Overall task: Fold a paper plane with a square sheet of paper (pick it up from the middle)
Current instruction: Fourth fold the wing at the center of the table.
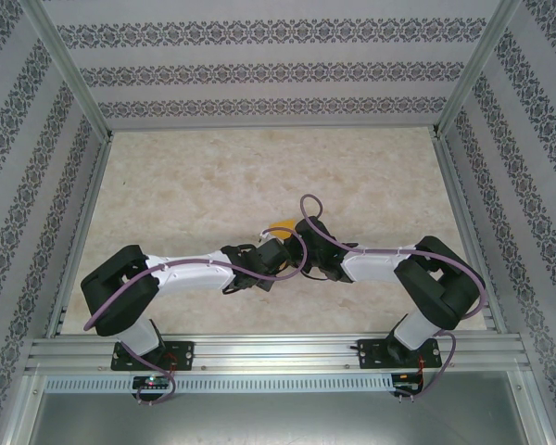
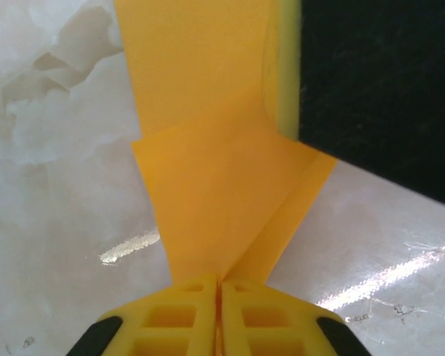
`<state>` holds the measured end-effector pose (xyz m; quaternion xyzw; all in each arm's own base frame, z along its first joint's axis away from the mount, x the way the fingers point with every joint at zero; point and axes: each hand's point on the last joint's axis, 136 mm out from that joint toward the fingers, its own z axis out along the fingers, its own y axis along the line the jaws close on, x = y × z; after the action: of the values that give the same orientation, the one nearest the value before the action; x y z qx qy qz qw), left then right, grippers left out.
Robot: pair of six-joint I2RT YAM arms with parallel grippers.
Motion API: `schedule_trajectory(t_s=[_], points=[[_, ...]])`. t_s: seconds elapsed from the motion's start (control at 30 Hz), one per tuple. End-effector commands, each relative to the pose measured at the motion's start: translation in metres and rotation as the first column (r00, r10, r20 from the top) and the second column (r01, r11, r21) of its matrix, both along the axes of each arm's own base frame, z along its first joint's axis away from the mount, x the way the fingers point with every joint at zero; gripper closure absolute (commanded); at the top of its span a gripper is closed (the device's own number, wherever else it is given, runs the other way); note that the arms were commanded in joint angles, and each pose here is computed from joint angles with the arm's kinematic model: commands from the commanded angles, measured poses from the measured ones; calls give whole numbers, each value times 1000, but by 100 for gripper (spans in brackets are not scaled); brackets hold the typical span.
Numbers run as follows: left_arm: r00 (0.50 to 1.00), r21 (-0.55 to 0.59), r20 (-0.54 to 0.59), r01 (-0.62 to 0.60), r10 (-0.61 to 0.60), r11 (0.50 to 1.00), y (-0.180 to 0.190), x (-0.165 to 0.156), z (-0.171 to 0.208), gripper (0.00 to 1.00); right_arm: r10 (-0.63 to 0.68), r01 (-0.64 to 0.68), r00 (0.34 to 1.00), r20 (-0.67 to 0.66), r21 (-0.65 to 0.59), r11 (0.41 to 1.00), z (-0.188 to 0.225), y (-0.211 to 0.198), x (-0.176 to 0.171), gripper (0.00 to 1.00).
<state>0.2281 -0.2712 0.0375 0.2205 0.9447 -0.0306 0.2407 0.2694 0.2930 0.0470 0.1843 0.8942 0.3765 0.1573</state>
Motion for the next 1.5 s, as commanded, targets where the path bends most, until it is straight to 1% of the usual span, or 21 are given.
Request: schedule_trajectory(t_s=[0.0,0.07,0.2,0.27,0.3,0.4,0.5,0.57,0.7,0.77,0.93,1.07,1.13,1.27,1.37,1.47], points=[[1000,19,15,22,-22,1000,-4,-1,0,93,12,-13,999,32,5,1000,9,4,4,86],[1000,13,14,14,-14,1000,-3,-1,0,96,10,-10,999,42,2,1000,13,0,4,84],[1000,-59,-11,-7,7,998,-5,-1,2,99,3,0,997,71,-32,999,21,-14,4,69],[999,-116,-37,-19,15,993,-6,0,2,100,-15,20,996,86,-59,998,25,-26,4,63],[998,-152,-59,-21,12,988,-7,-2,1,100,-25,32,995,99,-67,997,27,-32,3,58],[993,-253,-115,-47,18,966,-7,-1,1,100,-28,39,990,142,-72,997,37,-46,1,50],[984,-376,-179,-67,-1,924,-10,-1,1,100,-11,25,985,172,-82,996,45,-54,-1,47],[976,-424,-216,-89,-5,901,-10,0,0,100,20,-4,982,187,-81,997,49,-52,-2,46],[963,-510,-271,-141,-4,849,-7,5,2,100,76,-63,978,196,-73,995,51,-41,-3,47],[958,-535,-288,-150,-13,832,-6,6,4,100,109,-98,975,193,-66,993,50,-33,-3,50],[942,-587,-335,-184,-30,789,-3,9,5,100,208,-198,963,173,-74,977,43,-2,-2,63],[934,-618,-356,-218,-21,755,1,13,8,99,244,-237,957,157,-62,970,35,18,2,71],[931,-630,-364,-226,-25,743,2,14,9,99,257,-254,953,157,-39,966,34,28,6,75],[925,-635,-378,-234,-31,736,3,15,8,99,279,-280,949,147,-12,960,28,43,10,80],[919,-641,-391,-243,-38,728,2,16,7,99,289,-294,946,144,14,956,26,51,12,82],[918,-639,-396,-249,-34,728,4,17,5,99,281,-285,951,129,9,959,19,53,15,83]])
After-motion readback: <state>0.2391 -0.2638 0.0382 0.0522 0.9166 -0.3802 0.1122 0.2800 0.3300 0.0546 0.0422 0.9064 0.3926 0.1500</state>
